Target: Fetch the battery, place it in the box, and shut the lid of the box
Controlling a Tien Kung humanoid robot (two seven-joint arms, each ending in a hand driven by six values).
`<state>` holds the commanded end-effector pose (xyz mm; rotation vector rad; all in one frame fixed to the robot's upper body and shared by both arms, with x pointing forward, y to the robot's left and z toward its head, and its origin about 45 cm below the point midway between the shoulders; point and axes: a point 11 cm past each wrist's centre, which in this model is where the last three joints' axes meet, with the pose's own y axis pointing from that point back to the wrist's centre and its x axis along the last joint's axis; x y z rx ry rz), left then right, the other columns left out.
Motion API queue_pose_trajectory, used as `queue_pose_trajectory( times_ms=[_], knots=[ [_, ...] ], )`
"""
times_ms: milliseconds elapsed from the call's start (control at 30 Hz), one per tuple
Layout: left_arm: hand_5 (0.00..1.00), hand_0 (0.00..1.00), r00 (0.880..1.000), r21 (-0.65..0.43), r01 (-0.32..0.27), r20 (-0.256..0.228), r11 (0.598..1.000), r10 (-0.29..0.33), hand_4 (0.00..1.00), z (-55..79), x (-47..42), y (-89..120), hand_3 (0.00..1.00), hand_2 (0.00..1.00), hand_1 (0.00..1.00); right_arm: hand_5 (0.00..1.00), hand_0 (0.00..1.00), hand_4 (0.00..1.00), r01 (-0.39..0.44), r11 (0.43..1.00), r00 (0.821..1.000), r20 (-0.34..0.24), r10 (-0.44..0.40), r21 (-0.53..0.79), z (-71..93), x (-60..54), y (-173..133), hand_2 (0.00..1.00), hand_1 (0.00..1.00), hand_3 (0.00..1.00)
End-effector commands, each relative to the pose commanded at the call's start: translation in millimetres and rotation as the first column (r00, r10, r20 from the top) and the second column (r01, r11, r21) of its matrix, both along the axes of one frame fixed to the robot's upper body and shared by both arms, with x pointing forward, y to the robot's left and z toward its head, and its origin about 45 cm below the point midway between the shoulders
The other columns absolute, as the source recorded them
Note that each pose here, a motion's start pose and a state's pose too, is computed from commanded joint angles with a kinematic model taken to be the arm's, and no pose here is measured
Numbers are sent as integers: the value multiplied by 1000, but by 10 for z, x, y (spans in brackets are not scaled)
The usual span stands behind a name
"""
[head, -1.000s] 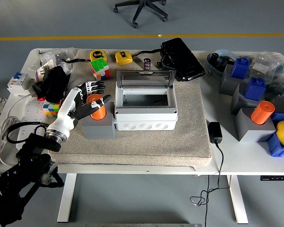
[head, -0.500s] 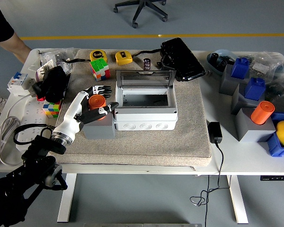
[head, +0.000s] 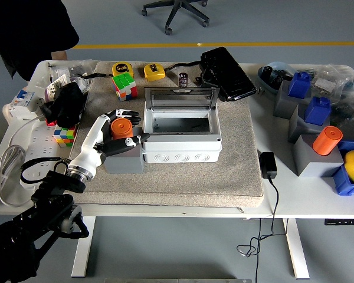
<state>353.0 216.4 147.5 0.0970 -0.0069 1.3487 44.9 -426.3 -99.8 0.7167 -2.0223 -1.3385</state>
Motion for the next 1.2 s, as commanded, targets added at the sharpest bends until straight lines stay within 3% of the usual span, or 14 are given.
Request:
queue_pose_trajectory(
  times_ms=[100,133,300,333,500,533,700,733,900,933,1100,1133,1200],
  knots=[
    [2,549,1000,-24,-8,-2,1000,8,907,3,17,-22,497,470,484,577,631,998,3,1000,1000,1,-3,-4,1,-2,-3,674,661,592],
    [2,472,1000,-29,-10,-4,1000,10,882,1,21,-26,439,408,418,577,631,998,3,1000,1000,0,-3,-4,1,-4,-3,674,660,592],
    [2,472,1000,-50,-11,-22,999,10,882,-22,35,-49,439,408,418,577,631,998,4,1000,1000,2,-4,-6,-2,-1,7,674,660,592],
    [2,384,1000,-54,-12,-24,998,11,857,-25,39,-50,388,359,357,577,630,998,3,1000,1000,3,-3,-6,-3,4,9,673,660,591],
    [2,384,999,-77,-16,-34,997,13,857,-33,55,-71,388,359,357,577,630,998,6,1000,1000,8,-6,-12,-2,20,13,673,660,591],
    [2,309,999,-80,-16,-34,997,13,789,-31,61,-77,332,314,301,576,625,998,7,1000,1000,9,-7,-14,-1,24,11,671,660,591],
    [2,309,999,-90,-16,-37,996,13,789,-31,83,-98,332,314,301,576,625,998,8,1000,1000,12,-8,-25,7,31,-5,671,660,591],
    [2,244,999,-92,-16,-38,996,13,524,-32,85,-101,220,208,215,577,619,998,9,1000,1000,13,-8,-27,8,32,-7,668,650,591],
    [2,244,999,-98,-8,-40,995,4,524,-31,91,-122,220,208,215,577,619,998,8,999,1000,17,-7,-36,10,37,-8,668,650,591],
    [2,237,999,-98,-5,-38,995,1,195,-24,95,-129,178,158,149,576,612,998,8,999,1000,19,-7,-39,11,42,-10,667,649,584],
    [2,237,1000,-86,12,-16,996,-14,195,31,113,-161,178,158,149,576,612,998,10,999,1000,22,-10,-41,12,50,-10,667,649,584],
    [2,229,1000,-85,14,-12,996,-16,134,46,118,-164,180,155,135,574,610,998,11,999,1000,22,-10,-41,13,51,-11,663,647,585],
    [2,229,1000,-86,19,3,996,-19,134,103,134,-164,180,155,135,574,610,998,13,999,1000,24,-12,-44,16,55,-17,663,647,585]
  ],
)
